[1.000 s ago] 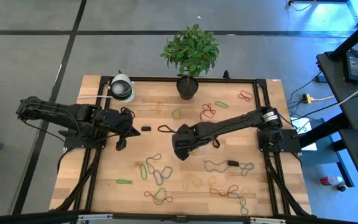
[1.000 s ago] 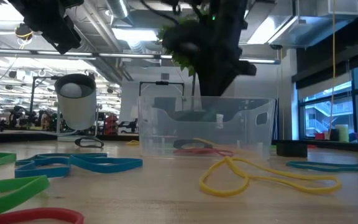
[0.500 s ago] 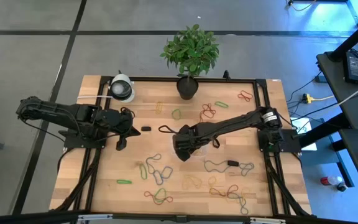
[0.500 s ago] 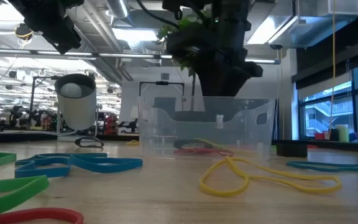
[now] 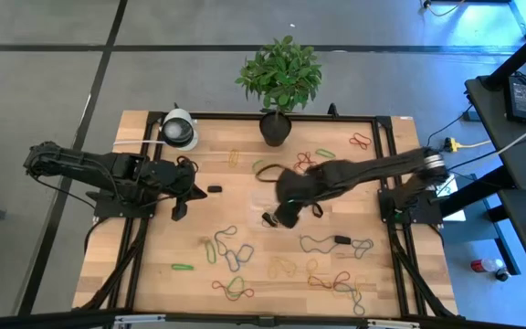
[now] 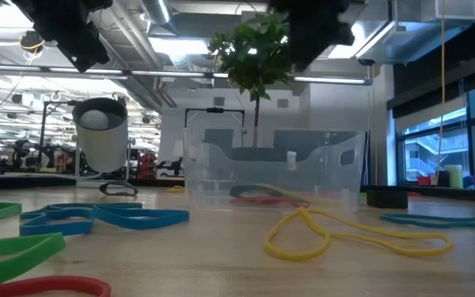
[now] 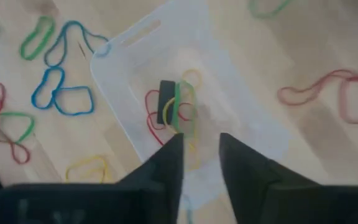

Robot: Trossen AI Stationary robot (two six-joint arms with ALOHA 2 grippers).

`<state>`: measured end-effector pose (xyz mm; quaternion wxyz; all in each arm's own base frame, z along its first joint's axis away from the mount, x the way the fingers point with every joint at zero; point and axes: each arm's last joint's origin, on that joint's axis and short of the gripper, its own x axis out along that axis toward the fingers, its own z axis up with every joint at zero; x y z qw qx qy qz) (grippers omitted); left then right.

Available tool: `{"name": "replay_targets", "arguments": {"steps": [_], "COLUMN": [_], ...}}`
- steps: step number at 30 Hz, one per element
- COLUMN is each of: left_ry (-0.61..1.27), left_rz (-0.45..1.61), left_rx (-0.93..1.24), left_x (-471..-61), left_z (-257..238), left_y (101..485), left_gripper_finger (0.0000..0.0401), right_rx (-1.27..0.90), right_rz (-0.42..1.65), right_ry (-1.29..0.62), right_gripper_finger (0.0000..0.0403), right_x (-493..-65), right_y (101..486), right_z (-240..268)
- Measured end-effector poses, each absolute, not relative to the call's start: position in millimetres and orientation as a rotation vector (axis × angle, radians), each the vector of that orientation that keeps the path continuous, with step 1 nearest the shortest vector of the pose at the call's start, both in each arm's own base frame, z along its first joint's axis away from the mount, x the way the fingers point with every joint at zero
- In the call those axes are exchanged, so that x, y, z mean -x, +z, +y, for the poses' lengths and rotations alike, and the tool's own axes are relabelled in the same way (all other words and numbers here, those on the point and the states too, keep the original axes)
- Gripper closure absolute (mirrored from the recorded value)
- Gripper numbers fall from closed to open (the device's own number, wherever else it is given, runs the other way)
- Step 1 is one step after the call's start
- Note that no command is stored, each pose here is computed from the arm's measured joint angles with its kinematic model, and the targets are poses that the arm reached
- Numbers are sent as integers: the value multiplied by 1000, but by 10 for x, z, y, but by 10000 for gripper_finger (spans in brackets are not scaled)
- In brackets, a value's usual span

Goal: Pick and place rubber bands into bin
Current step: Put the black rubber band into the bin

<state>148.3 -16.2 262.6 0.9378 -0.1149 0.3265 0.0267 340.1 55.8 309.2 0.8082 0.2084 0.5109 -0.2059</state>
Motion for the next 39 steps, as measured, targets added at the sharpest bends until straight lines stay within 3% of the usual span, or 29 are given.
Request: {"name": "replay_targets", "arguments": {"steps": [6,12,21,28,32,39], "left_ry": [56,114,256,463,481,455], "left_rz": [652,617,616,957,1161,1425], "left_rx": [234,220,218,314,399,332], "left_x": [-1492,-1548,-1835,-2071,-2206,-2454], "left_z": [-162,-150,-62,268,439,539], "left_y": [2637,2665,2900,2764,2506,2000], "left_gripper_finger": [396,382,311,247,221,200], "right_rx": [-420,-499,-624,-651,-648,-593], "right_rz": [948,815,778,776,778,785], "right_ry": [-374,-297,-300,-313,-313,-290], "right_gripper_finger": [394,379,399,383,379,378], "right_x": [-2713,-1980,-1235,-1047,-1026,-1026], "right_y": [3258,2939,2304,2021,1973,1971], "right_z": [521,491,335,272,265,265]}}
